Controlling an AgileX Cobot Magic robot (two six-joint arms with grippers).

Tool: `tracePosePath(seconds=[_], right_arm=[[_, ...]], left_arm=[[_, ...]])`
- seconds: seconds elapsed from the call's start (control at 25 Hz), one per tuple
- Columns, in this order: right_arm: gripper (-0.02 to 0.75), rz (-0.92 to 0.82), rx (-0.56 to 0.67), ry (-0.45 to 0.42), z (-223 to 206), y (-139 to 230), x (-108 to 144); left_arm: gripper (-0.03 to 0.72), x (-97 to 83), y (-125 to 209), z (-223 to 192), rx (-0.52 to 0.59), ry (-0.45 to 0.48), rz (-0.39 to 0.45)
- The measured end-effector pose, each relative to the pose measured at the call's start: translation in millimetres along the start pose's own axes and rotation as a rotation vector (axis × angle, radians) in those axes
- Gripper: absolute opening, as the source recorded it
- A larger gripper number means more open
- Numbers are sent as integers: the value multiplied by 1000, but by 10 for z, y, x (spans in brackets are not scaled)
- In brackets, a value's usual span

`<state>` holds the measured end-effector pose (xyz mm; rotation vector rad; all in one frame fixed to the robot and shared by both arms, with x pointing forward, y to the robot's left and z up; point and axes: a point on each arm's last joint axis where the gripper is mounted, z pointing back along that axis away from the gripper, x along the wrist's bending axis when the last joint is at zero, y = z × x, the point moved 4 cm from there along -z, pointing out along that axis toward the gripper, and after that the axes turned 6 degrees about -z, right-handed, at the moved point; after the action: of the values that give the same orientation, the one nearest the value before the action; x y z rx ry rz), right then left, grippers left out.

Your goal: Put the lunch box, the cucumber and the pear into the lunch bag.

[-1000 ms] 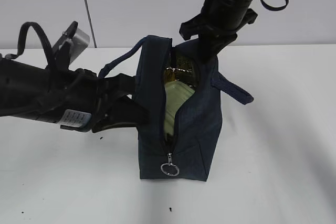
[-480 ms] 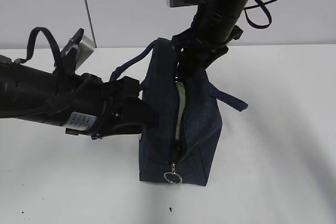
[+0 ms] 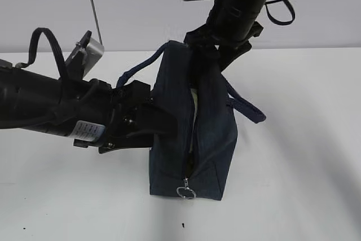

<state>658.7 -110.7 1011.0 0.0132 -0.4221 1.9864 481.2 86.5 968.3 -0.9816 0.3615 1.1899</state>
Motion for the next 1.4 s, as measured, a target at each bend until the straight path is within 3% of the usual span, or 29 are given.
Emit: tracePosePath(seconds=[0.12, 0.64, 1.08, 1.24, 1.4], right_arm=[[448, 11, -36, 15, 177, -4, 22], [449, 8, -163, 34, 868, 126, 154], [449, -9, -105, 28, 1073, 751, 239], [449, -26, -96, 10, 1076, 1084, 279], [449, -36, -133, 10, 1076, 1387, 295]], left_arm=[[392, -25, 17, 0, 13, 19, -11], [316, -37, 55, 2, 38, 35, -301], [316, -113, 140, -71, 61, 34, -553], [313, -108, 177, -114, 77, -9, -621], [261, -81, 178, -113, 85, -28, -645]])
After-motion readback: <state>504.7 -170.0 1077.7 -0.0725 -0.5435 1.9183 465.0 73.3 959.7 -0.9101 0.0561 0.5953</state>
